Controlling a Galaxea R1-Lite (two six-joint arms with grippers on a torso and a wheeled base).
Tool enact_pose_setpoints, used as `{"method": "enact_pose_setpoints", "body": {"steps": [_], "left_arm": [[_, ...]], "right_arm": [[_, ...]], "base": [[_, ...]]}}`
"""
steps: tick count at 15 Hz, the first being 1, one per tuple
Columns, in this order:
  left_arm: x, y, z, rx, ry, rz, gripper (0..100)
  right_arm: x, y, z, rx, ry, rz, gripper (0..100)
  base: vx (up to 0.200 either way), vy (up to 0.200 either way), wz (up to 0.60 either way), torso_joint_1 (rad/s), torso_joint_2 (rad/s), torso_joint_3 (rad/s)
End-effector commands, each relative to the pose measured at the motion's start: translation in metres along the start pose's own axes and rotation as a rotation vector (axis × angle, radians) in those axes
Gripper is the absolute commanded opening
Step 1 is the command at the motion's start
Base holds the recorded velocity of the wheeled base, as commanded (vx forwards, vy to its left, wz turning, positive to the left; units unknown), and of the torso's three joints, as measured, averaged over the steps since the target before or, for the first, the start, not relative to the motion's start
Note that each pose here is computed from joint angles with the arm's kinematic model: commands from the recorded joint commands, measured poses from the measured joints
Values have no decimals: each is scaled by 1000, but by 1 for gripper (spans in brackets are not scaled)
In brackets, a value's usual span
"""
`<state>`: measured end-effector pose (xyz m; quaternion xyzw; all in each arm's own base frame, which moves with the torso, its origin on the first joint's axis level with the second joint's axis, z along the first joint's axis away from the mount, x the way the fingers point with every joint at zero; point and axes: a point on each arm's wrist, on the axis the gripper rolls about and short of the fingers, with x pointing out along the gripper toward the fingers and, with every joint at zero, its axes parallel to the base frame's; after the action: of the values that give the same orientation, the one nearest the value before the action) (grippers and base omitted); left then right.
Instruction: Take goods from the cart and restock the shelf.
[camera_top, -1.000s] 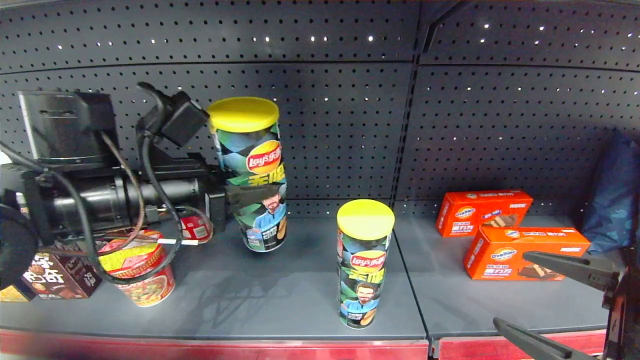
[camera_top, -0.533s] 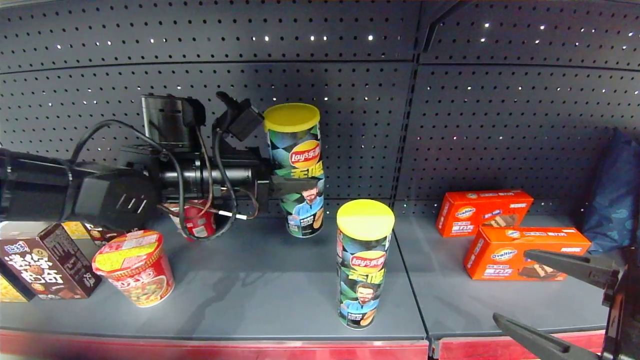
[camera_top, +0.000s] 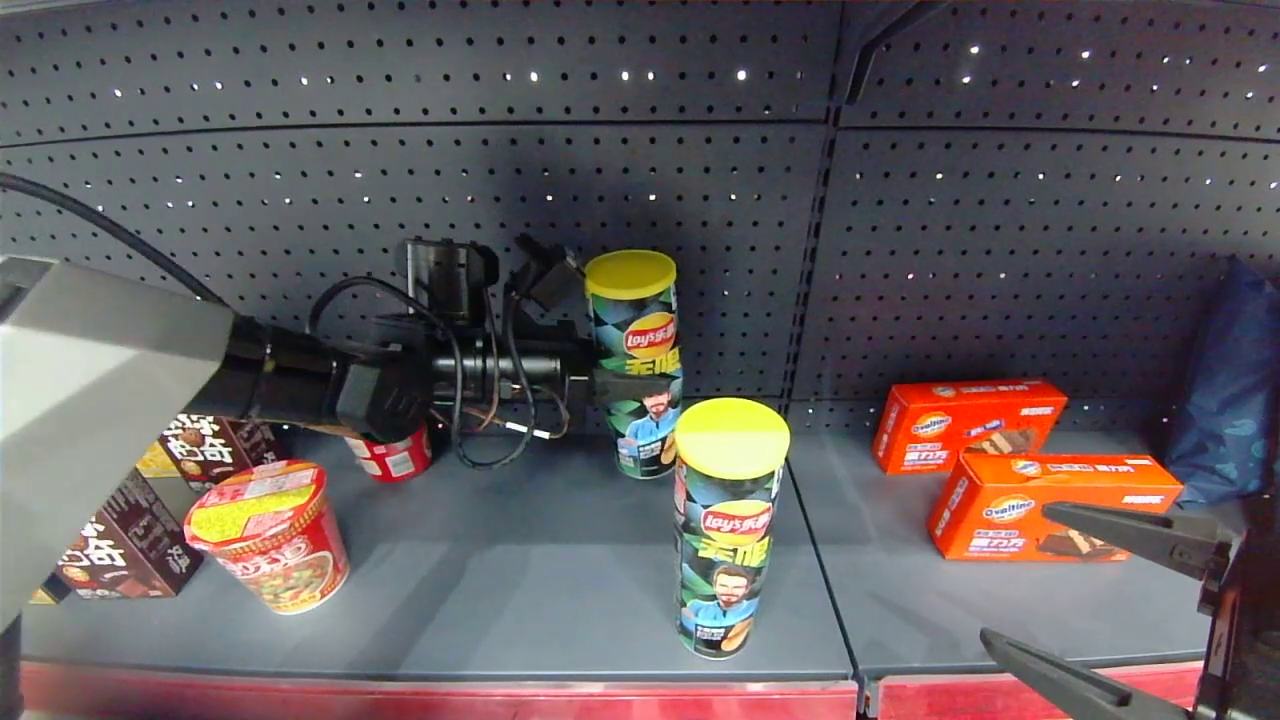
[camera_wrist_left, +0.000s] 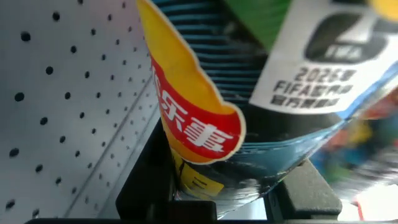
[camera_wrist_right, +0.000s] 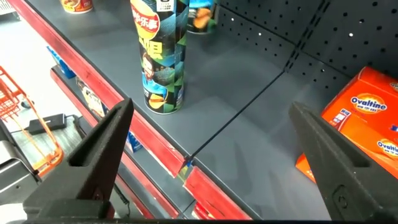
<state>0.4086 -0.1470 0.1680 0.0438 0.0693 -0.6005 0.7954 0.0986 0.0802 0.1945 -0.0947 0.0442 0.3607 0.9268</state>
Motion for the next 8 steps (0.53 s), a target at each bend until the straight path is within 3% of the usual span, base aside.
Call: {"method": "enact_pose_setpoints", "body": {"steps": [1,8], "left_arm": [[14,14,-18,-12,6,-7,0],[41,25,-34,-16,2,-63,0]], "right_arm": [[2,0,-1,0,7,2,100],[3,0,-2,0,12,5,100]], "base": [[0,0,0,0,0,0],[0,0,0,0,0,0]]}}
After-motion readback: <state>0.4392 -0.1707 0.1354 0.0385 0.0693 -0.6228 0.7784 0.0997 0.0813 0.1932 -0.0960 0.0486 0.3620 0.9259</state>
